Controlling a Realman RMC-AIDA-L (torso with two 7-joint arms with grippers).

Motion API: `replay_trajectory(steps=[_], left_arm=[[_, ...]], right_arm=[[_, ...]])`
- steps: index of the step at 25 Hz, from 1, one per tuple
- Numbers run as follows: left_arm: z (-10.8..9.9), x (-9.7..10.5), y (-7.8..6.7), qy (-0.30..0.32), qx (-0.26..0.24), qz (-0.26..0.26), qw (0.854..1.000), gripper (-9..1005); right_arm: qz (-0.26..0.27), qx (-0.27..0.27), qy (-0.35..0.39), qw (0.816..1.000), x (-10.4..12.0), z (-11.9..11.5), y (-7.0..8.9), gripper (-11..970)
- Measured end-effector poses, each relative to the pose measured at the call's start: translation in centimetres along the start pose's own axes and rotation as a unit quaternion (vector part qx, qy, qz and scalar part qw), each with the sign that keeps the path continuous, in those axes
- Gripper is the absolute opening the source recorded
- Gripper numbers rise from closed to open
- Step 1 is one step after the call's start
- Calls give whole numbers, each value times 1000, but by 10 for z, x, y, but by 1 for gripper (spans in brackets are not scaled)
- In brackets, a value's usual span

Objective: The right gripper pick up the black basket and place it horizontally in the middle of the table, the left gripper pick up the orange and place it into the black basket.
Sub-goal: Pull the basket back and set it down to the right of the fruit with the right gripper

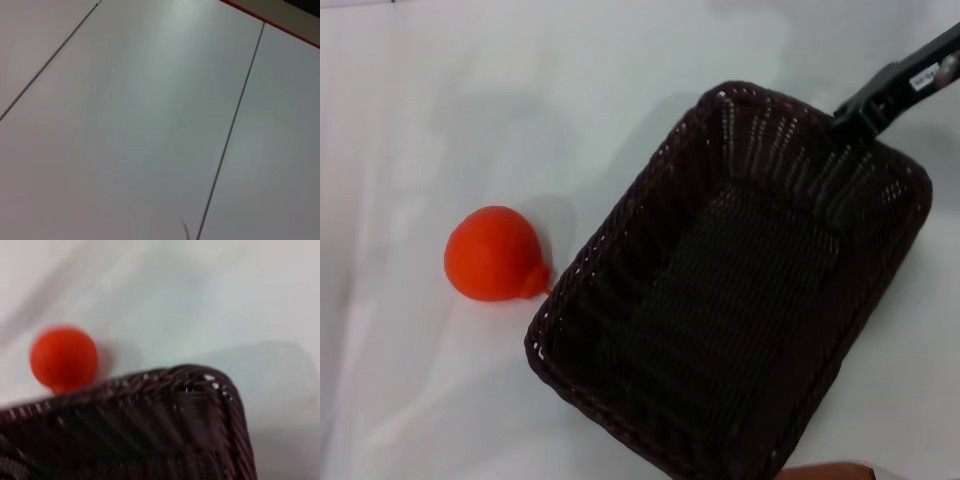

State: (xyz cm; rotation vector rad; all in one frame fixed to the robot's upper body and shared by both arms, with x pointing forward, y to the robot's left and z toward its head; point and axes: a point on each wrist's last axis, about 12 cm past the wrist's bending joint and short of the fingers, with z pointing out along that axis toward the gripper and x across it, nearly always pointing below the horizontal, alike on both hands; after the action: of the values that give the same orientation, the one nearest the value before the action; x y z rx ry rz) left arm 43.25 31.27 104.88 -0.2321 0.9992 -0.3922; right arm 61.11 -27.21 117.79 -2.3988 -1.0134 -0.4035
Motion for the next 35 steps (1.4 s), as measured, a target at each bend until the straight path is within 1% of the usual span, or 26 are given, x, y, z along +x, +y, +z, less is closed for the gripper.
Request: replay_trajectory(steps=[6,12,15,21,22,23,24,27,28,29,32,35], left_arm=[[-1,-1,1,-2,-4,3,1000,750],[-1,0,3,4,-9,4,1000,750],[0,1,4,9,-11,6,1000,751],[2,3,5,14,-14,7,1000,751],[2,3,5,14,-15,7,1000,751],[3,3,6,14,-15,7,1000,751],[3,2,6,14,-15,8,1000,750],[5,1,8,12,-13,14,1000,750],[5,1,9,12,-13,15,1000,750],[5,0,9,12,-12,15,1000,750],[6,0,9,12,-11,15,1000,751],[5,0,9,12,-13,16,1000,751]], right_arm=[[49,34,99,993,-12,-17,11,193],[103,62,162,979,-26,-24,22,193],[137,73,200,967,-34,-26,27,194],[199,92,260,940,-49,-21,34,194],[209,94,271,935,-51,-19,35,194],[227,99,291,924,-55,-13,36,194],[227,99,291,924,-55,-13,36,194],[257,102,325,904,-62,-6,38,194],[279,105,351,887,-68,-1,38,194],[279,105,351,887,-68,-1,38,194],[304,102,379,868,-76,6,38,195],[331,92,387,856,-84,18,38,195]])
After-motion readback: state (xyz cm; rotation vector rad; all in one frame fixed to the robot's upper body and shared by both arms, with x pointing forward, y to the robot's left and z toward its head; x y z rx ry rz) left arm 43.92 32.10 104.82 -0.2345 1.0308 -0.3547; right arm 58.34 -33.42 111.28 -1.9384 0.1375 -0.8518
